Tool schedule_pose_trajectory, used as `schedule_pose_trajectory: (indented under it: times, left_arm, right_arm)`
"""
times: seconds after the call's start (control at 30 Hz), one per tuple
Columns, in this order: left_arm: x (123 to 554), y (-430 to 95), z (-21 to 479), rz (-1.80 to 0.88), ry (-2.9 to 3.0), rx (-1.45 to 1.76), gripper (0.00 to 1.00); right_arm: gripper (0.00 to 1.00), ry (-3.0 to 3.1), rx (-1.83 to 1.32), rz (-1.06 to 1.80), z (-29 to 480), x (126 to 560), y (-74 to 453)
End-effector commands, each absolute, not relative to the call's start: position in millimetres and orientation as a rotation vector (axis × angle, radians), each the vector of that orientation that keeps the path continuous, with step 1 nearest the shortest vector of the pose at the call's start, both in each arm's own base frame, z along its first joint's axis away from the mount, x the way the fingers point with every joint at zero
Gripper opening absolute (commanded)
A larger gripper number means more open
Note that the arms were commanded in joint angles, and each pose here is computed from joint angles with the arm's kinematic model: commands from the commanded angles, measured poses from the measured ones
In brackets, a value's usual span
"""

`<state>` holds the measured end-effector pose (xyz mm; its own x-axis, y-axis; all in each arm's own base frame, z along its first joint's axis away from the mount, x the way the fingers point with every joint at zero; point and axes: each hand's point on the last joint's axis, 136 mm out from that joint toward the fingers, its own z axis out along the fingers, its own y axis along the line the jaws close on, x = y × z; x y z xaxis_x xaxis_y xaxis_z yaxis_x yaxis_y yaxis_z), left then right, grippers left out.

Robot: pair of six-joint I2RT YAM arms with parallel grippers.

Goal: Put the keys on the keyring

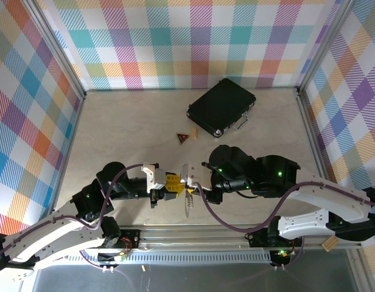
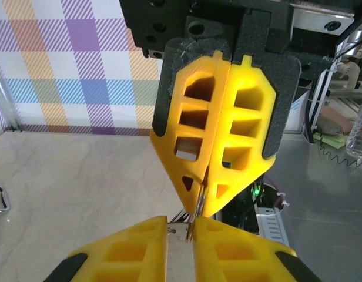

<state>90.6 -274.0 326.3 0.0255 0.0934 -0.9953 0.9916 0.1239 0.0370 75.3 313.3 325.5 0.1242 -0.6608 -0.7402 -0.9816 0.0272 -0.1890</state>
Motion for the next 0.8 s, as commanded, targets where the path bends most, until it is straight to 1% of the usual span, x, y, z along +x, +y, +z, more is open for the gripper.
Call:
schedule_pose_trajectory:
  times: [0.0, 0.1, 0.27, 0.3, 0.4, 0.43, 0.47, 0.6, 0.77]
  left_arm:
    - [88, -275, 344, -1.058, 1.243, 1.178, 0.13]
    - [86, -274, 345, -1.074, 1.233, 1.167, 0.00]
    - [84, -271, 350, -1.102, 1.205, 1.131, 0.00]
    - [82, -270, 353, -1.115, 1.191, 1.117, 0.00]
    - [78, -269, 362, -1.166, 1.147, 1.086, 0.00]
    - [77, -269, 364, -1.183, 1.137, 1.084, 0.00]
    - [75, -270, 365, -1.198, 1.129, 1.082, 0.00]
    - [72, -273, 374, -1.265, 1.081, 1.053, 0.00]
    - [67, -273, 382, -1.334, 1.021, 1.020, 0.00]
  right_arm:
    - [0.00, 1.576, -1.725, 0.629, 331, 68, 318]
    - [0.00, 1.574, -1.726, 0.633, 331, 68, 320]
    - [0.00, 1.574, -1.714, 0.636, 334, 68, 319]
    - [0.02, 1.571, -1.705, 0.642, 335, 68, 319]
    - [0.18, 1.549, -1.672, 0.676, 341, 66, 319]
    - [0.22, 1.531, -1.658, 0.697, 345, 65, 319]
    - [0.24, 1.518, -1.648, 0.716, 348, 63, 320]
    - [0.26, 1.474, -1.599, 0.769, 358, 61, 320]
    - [0.23, 1.445, -1.552, 0.788, 364, 61, 319]
